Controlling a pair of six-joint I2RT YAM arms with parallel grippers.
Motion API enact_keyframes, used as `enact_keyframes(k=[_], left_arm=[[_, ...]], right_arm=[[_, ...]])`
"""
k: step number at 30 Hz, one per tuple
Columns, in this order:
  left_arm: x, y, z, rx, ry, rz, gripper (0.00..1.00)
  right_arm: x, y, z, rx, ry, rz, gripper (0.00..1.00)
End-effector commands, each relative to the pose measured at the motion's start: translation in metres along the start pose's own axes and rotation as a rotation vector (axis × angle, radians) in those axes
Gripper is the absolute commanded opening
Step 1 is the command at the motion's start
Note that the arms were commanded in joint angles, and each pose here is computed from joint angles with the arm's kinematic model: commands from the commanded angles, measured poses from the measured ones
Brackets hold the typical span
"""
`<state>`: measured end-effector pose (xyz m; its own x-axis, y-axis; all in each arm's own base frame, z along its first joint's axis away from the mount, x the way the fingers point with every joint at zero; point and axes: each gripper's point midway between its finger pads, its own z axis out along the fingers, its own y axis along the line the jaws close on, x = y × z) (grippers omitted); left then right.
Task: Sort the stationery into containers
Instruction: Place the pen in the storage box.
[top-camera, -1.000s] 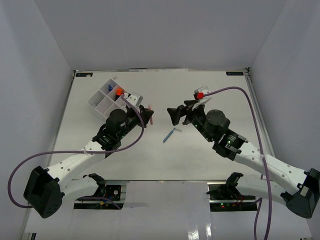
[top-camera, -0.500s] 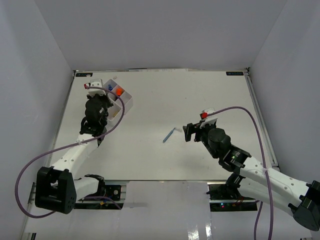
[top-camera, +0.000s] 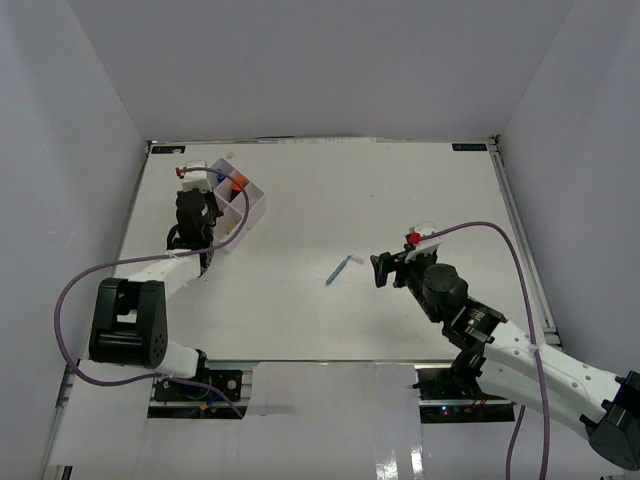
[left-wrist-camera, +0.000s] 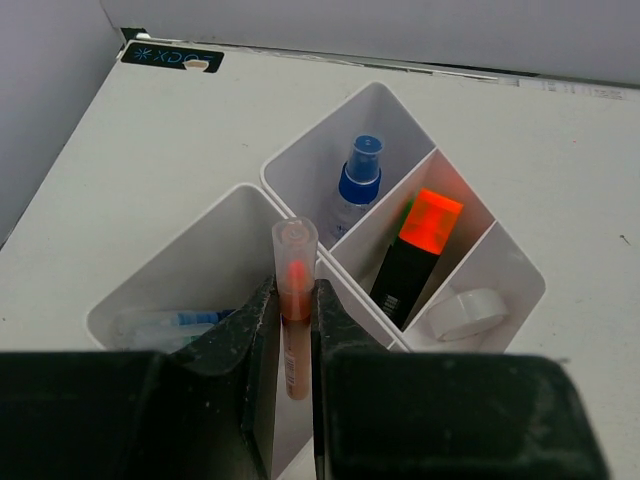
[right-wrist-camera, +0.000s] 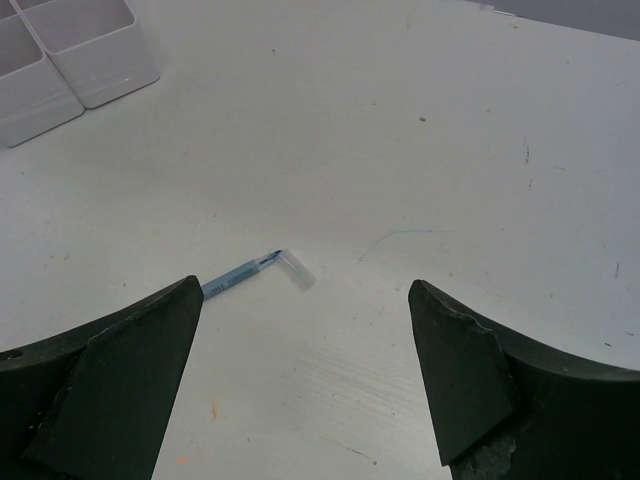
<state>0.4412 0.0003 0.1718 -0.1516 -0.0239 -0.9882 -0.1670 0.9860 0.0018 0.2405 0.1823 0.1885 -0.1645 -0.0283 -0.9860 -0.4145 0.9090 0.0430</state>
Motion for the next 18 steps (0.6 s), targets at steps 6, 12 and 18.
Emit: enact_keyframes(k=[6, 12, 18], left_arm=[[-0.007, 0.002, 0.004, 0.004, -0.012, 0.008, 0.41], [-0.007, -0.001, 0.000, 0.023, 0.010, -0.009, 0.55], [-0.012, -0.001, -0.008, 0.028, 0.036, -0.024, 0.66]], right_arm=[[-0.010, 0.001, 0.004, -0.005, -0.048, 0.010, 0.90], [-0.010, 0.000, 0.004, -0.002, -0.048, 0.010, 0.90], [-0.010, -0.002, 0.003, 0.008, -0.049, 0.009, 0.90]])
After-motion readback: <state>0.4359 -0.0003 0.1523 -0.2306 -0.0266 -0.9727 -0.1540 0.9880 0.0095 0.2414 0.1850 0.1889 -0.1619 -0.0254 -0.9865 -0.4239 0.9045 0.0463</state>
